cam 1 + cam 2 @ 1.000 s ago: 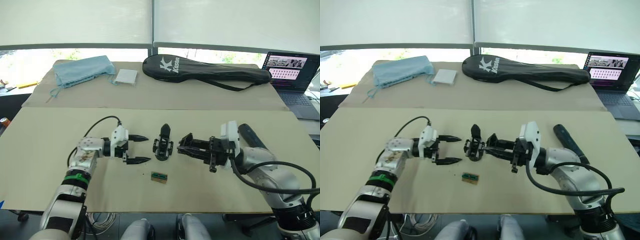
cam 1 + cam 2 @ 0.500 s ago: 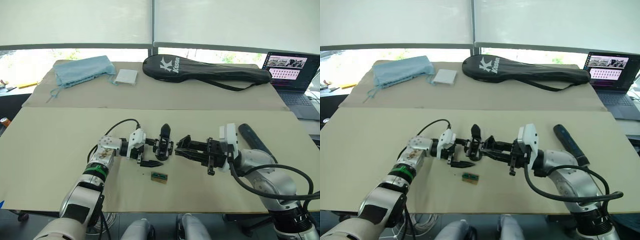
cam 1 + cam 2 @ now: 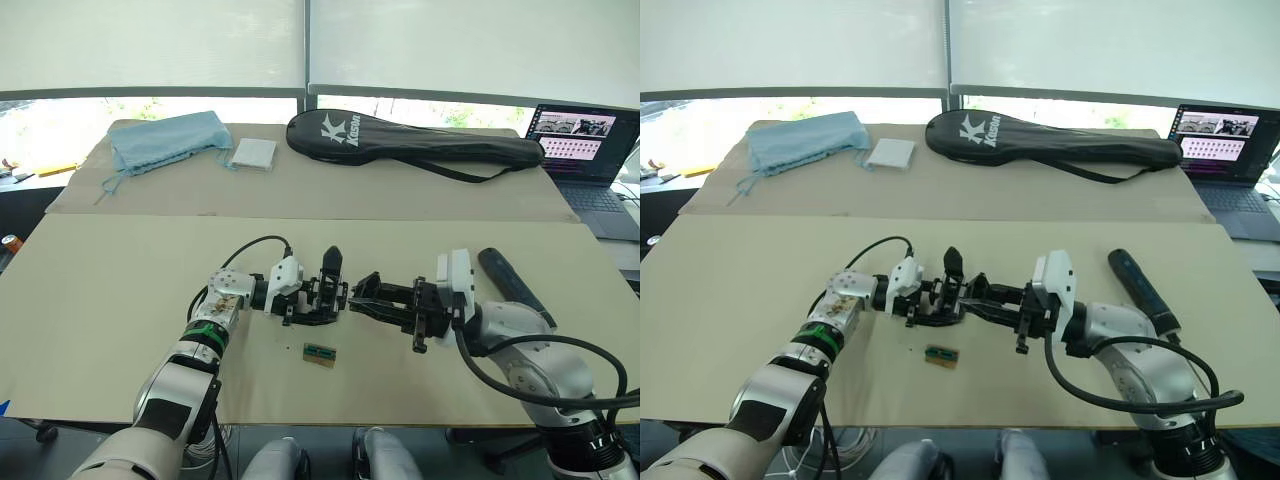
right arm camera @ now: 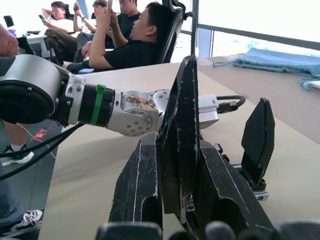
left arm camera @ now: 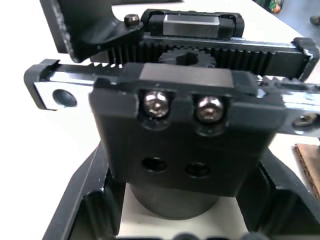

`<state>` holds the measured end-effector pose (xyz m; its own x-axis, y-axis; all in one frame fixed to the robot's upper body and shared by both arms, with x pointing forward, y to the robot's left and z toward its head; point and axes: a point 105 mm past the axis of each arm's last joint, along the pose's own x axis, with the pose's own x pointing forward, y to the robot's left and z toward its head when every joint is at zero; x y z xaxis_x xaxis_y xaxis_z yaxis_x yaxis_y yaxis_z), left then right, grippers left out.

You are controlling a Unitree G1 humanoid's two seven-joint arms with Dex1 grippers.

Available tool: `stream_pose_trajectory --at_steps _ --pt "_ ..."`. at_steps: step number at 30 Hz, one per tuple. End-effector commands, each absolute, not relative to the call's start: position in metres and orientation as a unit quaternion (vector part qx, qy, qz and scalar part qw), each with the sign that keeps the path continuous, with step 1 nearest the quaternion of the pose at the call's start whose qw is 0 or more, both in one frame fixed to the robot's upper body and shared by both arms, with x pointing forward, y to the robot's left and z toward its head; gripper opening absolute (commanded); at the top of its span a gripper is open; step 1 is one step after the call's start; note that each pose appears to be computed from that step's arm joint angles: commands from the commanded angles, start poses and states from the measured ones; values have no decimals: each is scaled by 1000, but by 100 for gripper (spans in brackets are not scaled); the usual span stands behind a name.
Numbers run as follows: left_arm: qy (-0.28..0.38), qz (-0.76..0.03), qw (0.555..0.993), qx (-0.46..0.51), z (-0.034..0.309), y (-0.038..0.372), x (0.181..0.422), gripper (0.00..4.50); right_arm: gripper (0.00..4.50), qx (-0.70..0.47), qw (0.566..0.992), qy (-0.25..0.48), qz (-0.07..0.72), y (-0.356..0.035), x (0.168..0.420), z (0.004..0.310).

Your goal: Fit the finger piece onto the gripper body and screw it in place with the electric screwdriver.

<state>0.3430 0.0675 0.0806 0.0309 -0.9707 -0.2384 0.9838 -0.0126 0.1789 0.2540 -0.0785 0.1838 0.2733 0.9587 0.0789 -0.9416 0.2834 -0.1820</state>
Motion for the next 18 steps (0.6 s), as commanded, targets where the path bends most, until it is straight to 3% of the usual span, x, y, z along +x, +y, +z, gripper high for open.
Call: stream_pose_trajectory --at_steps 1,10,18 --pt "18 -702 695 154 82 62 342 237 44 -63 778 -123 613 -64 254 198" --pt "24 -700 695 160 78 64 341 237 44 -114 758 -97 635 -47 275 175" --pt "35 -704 692 158 76 66 340 237 44 -113 768 -95 623 -41 292 172"
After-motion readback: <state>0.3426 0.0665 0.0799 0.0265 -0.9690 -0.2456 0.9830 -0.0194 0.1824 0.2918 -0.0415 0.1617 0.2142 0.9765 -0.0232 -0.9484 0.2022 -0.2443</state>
